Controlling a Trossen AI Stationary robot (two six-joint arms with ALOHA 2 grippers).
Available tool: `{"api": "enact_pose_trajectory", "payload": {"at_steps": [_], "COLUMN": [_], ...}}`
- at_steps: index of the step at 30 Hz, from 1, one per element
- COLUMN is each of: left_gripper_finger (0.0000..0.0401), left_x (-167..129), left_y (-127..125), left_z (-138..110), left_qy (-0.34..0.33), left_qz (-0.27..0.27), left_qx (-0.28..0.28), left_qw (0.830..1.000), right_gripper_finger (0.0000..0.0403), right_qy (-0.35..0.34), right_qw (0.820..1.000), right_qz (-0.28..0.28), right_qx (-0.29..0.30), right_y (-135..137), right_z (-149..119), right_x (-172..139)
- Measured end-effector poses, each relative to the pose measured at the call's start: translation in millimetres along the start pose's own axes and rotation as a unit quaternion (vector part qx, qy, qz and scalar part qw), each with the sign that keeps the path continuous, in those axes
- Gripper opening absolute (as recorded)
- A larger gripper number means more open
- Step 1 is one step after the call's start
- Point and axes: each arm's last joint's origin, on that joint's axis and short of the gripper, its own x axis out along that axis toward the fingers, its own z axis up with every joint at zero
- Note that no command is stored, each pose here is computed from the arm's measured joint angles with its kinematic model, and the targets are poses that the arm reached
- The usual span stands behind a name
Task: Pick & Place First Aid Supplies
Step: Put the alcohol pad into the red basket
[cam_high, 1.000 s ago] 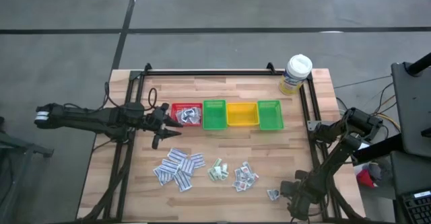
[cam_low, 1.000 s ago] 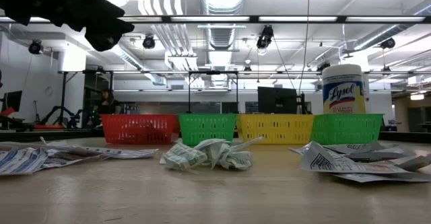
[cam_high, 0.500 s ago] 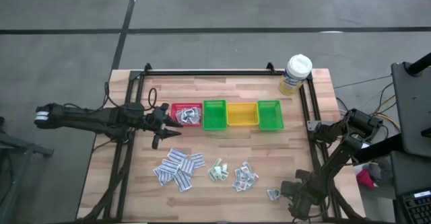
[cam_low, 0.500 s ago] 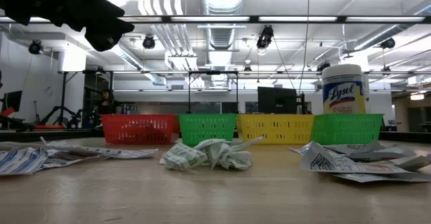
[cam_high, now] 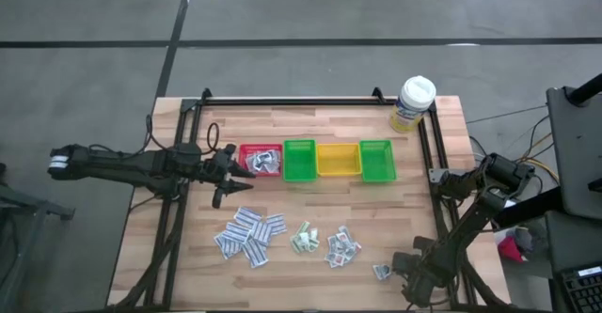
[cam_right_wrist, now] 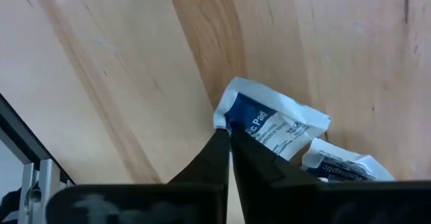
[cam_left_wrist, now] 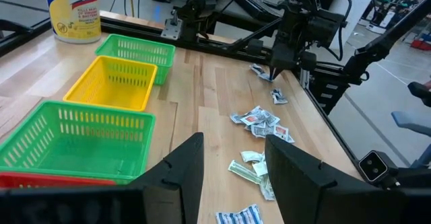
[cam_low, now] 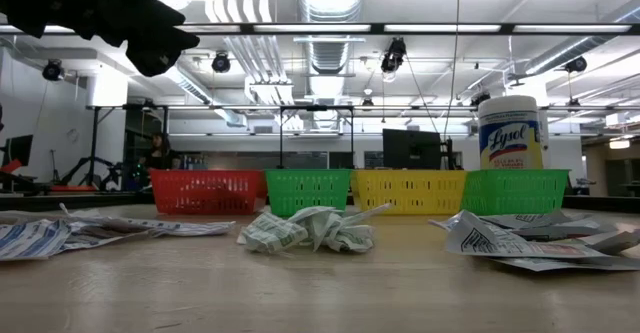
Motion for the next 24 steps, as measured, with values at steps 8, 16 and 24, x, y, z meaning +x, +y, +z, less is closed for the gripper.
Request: {"api": "enact_pose_trajectory", "payload": {"at_steps": [8, 16, 24], "left_gripper_finger": [0.0151, 0.0151, 0.0151], "left_x": [0.0, 1.1, 10.4], "left_y": [0.0, -0.6, -0.1], "left_z": [0.2, 2.8, 6.0], "left_qy": [-0.001, -0.015, -0.033], "left_qz": [0.000, -0.004, -0.008], "left_qx": [0.000, -0.006, -0.004], "left_qw": [1.000, 1.000, 0.999], "right_gripper_finger": [0.0008, 0.0008, 0.0008], "right_qy": [-0.012, -0.163, -0.326], "right_qw": [1.000, 0.986, 0.943], "right_qz": [0.005, 0.040, 0.043], "right_qx": [-0.018, -0.025, -0.047], "right_y": [2.1, 2.3, -8.2], "right_z": [-0.1, 3.7, 5.7], "right_x": [-8.7, -45.6, -79.0]}}
